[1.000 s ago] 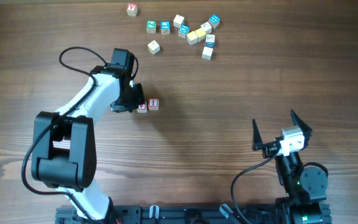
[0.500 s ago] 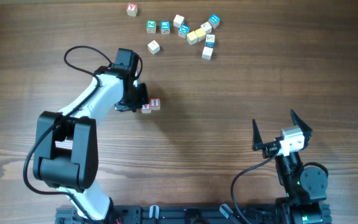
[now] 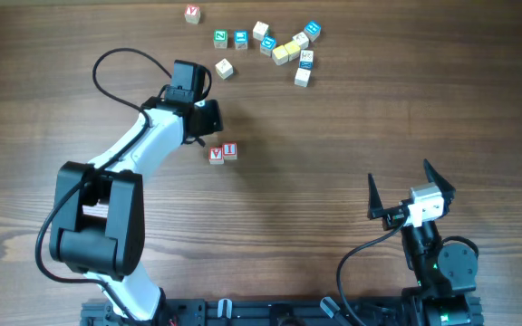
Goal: Form a horizontal line
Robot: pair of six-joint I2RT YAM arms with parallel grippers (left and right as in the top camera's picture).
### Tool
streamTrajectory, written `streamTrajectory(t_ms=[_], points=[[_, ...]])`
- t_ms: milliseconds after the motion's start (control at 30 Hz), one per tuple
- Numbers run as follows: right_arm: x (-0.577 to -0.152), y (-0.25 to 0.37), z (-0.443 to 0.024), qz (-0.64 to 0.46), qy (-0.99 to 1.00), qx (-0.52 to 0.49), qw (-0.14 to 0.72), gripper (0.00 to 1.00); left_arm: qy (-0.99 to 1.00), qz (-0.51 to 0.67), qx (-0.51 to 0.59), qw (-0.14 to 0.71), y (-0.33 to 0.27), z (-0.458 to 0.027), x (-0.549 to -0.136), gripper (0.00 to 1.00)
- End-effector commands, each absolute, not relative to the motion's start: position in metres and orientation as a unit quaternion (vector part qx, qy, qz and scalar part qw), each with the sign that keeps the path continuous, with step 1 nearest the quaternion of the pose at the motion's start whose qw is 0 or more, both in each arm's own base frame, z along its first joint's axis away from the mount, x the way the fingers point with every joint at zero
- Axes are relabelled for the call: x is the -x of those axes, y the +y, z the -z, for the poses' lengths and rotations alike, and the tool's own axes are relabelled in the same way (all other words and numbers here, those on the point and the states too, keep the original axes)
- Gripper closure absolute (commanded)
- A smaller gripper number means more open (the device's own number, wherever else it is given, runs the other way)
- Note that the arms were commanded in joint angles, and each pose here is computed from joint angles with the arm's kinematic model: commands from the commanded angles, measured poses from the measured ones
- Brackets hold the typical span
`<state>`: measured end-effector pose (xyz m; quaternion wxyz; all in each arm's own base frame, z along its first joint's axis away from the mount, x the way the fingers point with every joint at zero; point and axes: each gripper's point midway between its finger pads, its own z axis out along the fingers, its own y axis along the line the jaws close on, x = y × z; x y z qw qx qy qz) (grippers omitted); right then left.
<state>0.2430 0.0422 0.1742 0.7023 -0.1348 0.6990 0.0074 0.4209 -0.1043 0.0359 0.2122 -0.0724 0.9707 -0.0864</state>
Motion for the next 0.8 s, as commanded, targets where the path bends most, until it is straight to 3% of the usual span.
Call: streamTrajectory(t_ms=[0,767], points=[[-0.243,0.039,-0.175,0.0,0.697,0.129,0.705,0.0,0.965,0.122,0.06,0.223,-0.126,-0.043,-0.425,0.96],[-0.243,0.039,-0.175,0.0,0.697,0.129,0.705,0.0,0.979,0.107,0.028,0.174,-0.158,-0.021,-0.395,0.96]])
